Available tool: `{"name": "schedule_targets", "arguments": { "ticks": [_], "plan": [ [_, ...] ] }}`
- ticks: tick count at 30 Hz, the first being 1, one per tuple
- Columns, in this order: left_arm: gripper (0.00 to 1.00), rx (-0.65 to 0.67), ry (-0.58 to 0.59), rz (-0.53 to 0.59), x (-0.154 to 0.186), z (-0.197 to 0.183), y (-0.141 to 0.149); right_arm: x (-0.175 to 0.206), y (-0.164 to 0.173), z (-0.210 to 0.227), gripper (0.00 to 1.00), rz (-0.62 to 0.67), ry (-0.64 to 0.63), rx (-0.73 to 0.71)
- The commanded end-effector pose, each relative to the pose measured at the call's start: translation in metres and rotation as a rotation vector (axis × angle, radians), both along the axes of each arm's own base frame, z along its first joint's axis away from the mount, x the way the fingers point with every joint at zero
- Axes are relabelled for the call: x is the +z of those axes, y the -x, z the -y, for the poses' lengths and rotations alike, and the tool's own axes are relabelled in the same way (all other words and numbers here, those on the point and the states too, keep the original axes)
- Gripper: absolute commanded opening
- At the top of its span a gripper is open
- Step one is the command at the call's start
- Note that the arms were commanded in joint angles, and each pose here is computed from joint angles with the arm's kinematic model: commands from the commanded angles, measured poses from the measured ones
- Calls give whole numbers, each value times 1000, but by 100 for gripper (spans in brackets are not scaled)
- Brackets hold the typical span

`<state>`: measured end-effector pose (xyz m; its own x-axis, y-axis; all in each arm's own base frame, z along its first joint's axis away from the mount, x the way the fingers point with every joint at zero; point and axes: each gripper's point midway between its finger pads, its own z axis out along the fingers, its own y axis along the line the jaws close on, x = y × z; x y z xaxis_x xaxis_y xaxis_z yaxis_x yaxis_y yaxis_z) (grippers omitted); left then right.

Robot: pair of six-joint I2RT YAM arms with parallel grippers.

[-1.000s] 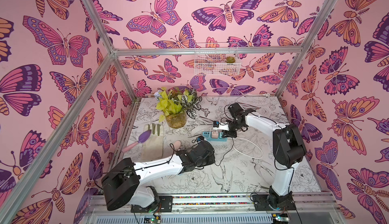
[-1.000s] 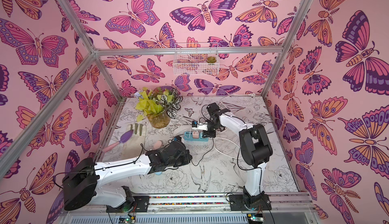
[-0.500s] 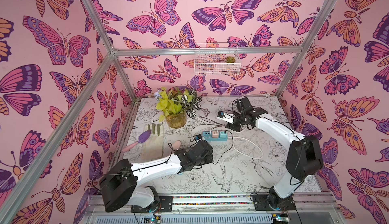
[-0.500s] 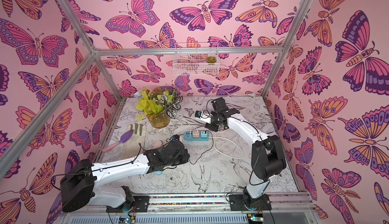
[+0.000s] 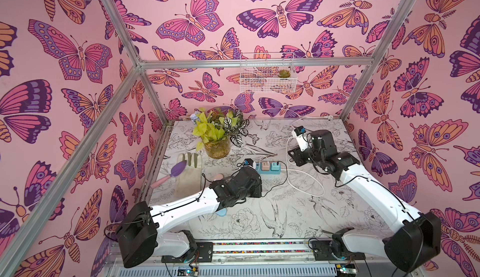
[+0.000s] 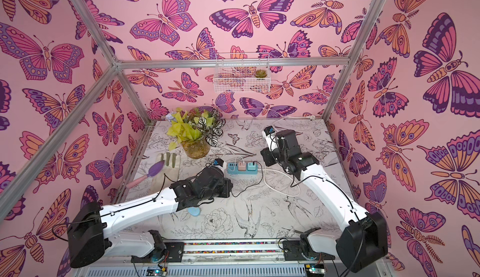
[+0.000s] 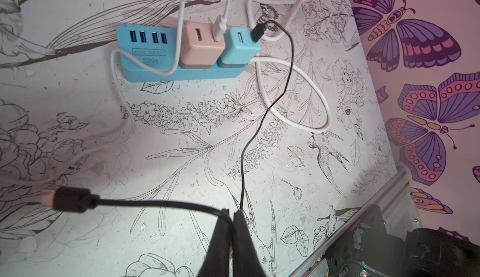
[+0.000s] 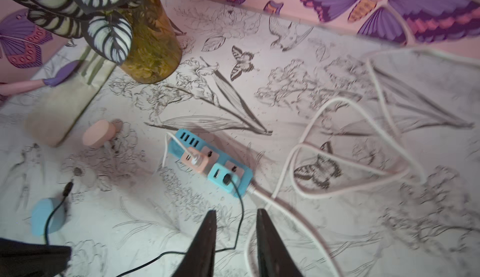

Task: Charge the bluetooth headset
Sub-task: Insert the plug into the socket, then adjust the charging cable.

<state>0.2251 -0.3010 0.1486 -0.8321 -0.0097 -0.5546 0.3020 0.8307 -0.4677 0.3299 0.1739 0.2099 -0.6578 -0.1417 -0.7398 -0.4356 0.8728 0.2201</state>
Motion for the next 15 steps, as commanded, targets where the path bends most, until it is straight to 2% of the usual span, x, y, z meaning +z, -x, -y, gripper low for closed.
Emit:
{"name": "schedule_targets", "arguments": {
  "ticks": [1, 4, 5, 9, 15],
  "plan": [
    [0, -109, -31, 49, 11, 1, 6, -7, 23, -16, 29, -145, -238, -56],
    [0, -136, -46, 62, 9, 1, 7, -12, 40, -26, 30, -178, -358, -28],
    [0, -143, -16, 92, 22, 0, 9, -12, 46, -29, 31, -182, -381, -13],
    [0, -211, 12, 118, 28, 4, 17, -16, 56, -25, 33, -208, -384, -26],
    [0, -288, 52, 198, 40, 4, 27, -8, 70, -32, 33, -223, -514, -4]
  ]
}}
